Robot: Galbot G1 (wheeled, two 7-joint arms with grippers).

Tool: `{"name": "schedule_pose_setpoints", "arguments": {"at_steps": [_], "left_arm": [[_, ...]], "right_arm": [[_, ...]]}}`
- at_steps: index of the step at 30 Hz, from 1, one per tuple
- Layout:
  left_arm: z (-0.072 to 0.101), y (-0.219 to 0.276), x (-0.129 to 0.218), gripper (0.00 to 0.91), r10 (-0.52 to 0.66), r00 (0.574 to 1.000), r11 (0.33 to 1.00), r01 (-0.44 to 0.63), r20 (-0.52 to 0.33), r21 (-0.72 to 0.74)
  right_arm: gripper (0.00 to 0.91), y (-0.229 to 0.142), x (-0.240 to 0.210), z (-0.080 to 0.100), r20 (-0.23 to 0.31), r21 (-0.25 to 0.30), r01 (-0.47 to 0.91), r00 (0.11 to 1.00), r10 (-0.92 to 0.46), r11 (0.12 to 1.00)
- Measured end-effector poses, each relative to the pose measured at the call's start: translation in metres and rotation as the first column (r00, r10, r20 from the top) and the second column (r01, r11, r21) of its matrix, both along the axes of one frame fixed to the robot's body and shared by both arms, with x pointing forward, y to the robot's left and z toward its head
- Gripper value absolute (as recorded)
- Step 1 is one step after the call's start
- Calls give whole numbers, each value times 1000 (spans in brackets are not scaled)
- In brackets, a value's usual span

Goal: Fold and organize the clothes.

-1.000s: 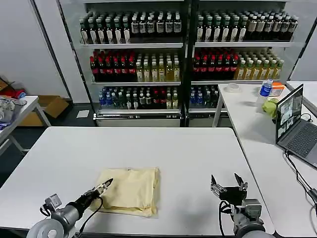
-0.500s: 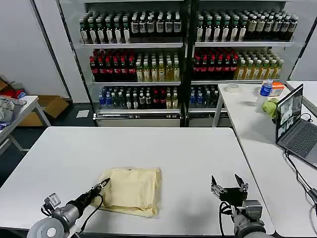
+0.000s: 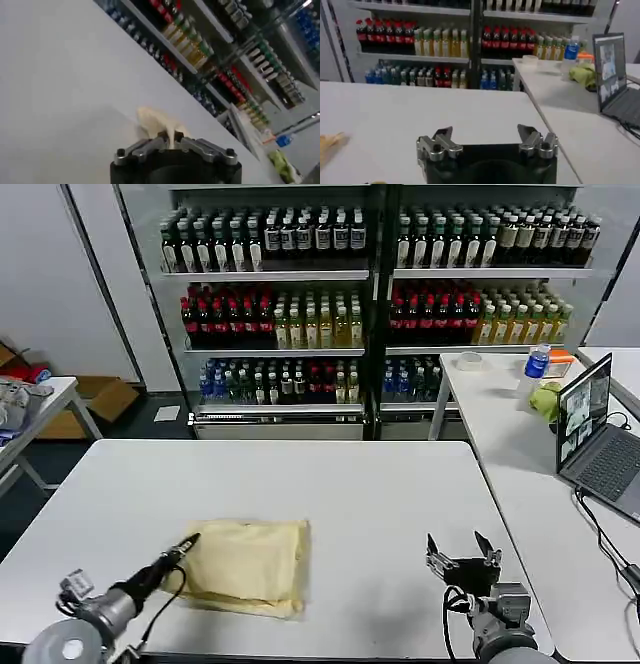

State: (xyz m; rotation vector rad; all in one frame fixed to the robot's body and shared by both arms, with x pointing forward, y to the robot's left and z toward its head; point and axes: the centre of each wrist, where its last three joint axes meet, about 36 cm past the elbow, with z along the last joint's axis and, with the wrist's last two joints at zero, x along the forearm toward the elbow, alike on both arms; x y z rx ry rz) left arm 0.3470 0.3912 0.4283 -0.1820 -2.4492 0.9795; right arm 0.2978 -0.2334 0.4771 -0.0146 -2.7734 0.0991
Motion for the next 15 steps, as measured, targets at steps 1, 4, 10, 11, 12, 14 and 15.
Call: {"name": "schedule_pose_setpoints", "arguments": {"at_steps": [1, 4, 10, 11, 12, 14, 15], "left_arm": [[5, 8, -1, 20, 10, 1000, 1000, -10, 7, 19], [25, 36, -3, 20, 42, 999, 995, -45, 33, 94], [83, 87, 0, 20, 66, 990, 949, -101, 125, 299], [95, 92, 1, 20, 58, 988, 936, -103, 141, 337], [104, 95, 3, 20, 49, 987, 923, -104, 155, 369], [118, 95, 4, 20, 27, 985, 894, -101, 172, 437], [123, 94, 5, 10, 16, 984, 879, -98, 176, 467]], "right_arm": [[907, 1, 1, 0, 0, 3, -1, 1000, 1, 1000], [907, 2, 3, -1, 1, 12, -5, 1000, 5, 1000], [907, 5, 7, -1, 7, 22, -10, 1000, 10, 1000], [907, 5, 7, -1, 8, 24, -10, 1000, 10, 1000], [907, 6, 7, -1, 8, 26, -9, 1000, 9, 1000], [907, 6, 7, -1, 8, 28, -8, 1000, 7, 1000], [907, 6, 7, -1, 8, 28, -7, 1000, 7, 1000]]}}
